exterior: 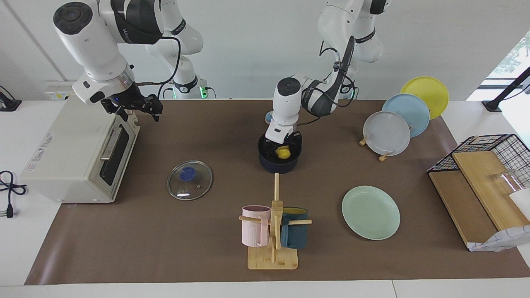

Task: Transfer potato from pot to plate
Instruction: 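Close the left gripper on the yellow potato inside the pot, then lift the potato out and carry it to the green plate with the left gripper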

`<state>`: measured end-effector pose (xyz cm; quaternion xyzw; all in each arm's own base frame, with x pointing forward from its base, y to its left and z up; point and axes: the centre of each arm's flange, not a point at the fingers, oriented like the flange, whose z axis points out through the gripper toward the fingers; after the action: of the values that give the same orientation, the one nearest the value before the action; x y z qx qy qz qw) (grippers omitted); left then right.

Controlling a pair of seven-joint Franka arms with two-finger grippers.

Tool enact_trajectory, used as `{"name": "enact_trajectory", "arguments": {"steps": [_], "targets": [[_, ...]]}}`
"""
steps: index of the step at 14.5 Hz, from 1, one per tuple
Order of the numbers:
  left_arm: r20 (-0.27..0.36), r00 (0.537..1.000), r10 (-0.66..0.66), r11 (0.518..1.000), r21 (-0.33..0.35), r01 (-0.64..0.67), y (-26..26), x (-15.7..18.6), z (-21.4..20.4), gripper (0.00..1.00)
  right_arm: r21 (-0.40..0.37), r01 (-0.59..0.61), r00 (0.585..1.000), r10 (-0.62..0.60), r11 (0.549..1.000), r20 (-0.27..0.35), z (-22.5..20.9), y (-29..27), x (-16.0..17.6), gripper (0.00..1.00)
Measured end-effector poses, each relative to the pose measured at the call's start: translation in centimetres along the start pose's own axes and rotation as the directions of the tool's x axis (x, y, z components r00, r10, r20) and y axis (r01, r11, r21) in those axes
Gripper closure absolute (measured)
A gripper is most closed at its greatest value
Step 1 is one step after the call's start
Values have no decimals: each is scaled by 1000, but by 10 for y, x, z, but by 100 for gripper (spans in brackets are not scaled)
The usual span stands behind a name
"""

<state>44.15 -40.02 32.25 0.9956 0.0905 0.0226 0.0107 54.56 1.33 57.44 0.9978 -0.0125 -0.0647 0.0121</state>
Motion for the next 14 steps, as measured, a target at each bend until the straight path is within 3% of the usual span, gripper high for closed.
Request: {"name": "enact_trajectory", "arguments": {"steps": [1, 4, 5, 11, 14], "targets": [[-1, 1000, 0, 1000, -1, 0, 0, 0, 0, 3, 0, 1, 1000, -1, 1000, 0, 0, 0, 0, 0], [-4, 1000, 1, 1000, -5, -1, 1, 1, -2, 38, 0, -1, 1000, 1, 1000, -1, 0, 0, 0, 0], [-6, 1000, 1, 1000, -8, -1, 2, 2, -3, 44, 0, -1, 1000, 1, 1000, -2, 0, 1, 0, 0], [-24, 1000, -2, 1000, -30, 1, 9, 9, -18, 44, -1, 8, 1000, -8, 1000, -5, -1, -5, 0, 0], [-19, 1000, -8, 1000, -20, 8, 11, 15, -46, 46, 0, 4, 1000, -4, 1000, -5, -1, -2, 0, 0]]}}
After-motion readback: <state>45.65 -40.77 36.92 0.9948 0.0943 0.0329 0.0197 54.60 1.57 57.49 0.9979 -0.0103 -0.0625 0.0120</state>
